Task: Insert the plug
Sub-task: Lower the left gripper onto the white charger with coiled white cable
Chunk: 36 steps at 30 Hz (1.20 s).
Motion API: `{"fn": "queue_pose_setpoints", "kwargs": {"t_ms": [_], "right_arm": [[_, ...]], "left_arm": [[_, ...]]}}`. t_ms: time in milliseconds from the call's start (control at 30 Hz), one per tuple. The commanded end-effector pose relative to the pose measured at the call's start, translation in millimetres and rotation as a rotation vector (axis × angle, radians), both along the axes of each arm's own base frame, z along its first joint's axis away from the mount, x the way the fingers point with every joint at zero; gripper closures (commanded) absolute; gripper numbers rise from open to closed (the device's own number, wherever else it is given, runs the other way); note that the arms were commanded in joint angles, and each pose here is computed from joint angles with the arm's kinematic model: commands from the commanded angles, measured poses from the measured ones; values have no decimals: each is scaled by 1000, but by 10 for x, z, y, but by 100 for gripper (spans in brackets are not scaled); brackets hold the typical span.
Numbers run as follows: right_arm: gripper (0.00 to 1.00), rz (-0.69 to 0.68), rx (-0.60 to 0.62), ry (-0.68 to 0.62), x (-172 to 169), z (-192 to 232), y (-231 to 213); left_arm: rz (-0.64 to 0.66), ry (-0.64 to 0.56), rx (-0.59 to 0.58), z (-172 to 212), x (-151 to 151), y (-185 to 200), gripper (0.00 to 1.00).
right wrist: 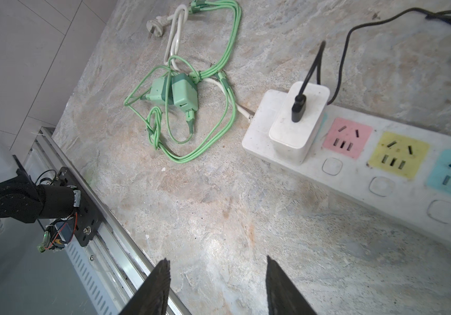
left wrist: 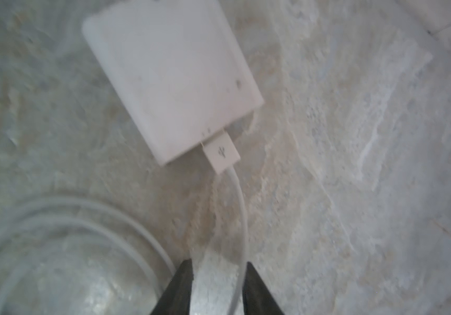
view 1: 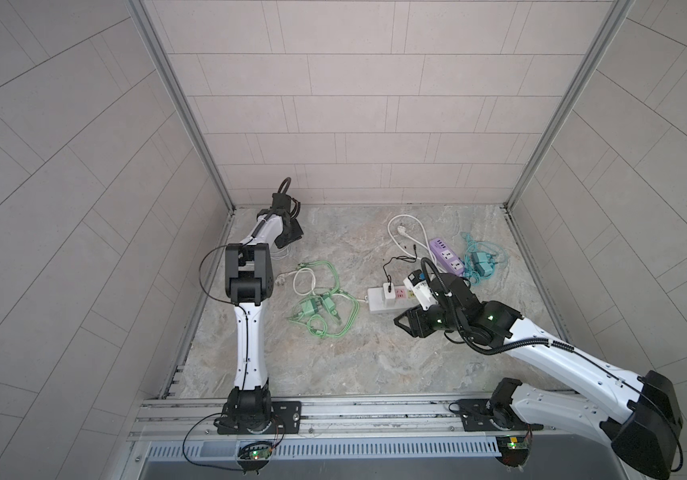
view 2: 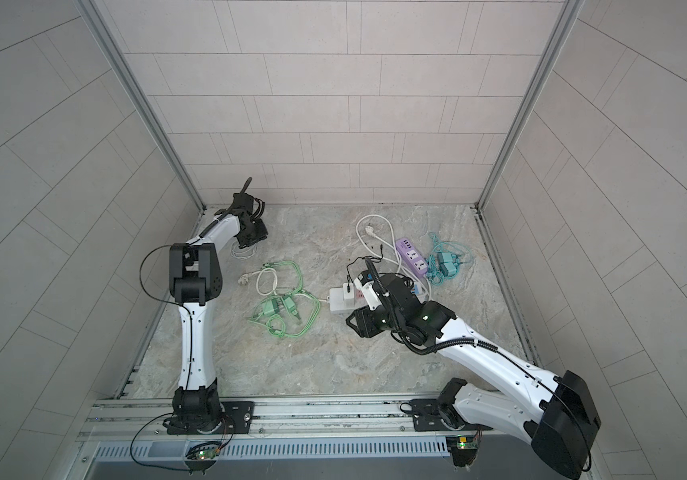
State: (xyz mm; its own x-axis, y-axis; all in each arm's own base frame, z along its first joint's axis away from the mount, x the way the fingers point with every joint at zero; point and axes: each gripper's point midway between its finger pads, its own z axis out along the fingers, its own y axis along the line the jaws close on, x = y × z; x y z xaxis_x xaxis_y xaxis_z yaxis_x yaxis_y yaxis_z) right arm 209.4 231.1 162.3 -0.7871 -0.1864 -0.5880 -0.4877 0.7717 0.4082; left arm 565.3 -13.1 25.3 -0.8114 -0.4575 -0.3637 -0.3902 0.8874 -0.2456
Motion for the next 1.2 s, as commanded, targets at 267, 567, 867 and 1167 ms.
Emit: {"fn": "queue_pose_setpoints", "kwargs": {"t_ms": [267,567,867,1167], "right_arm": [[44,-29,-10,-37,126,21,15],[44,-27,-30,-34,160,-43,23],[42,-35,-45,-8,193,-166,43],[42,-37,-34,-11,163,-164,23]], "left_arm": [[-171,47,-95,-214,-903,-864,87],[-272,11,-79,-115,-1439,-1286,78],[-320,-43,76,503,-1238,-1125,34],[-451,9,223,846,-1049,-1018,23]]}}
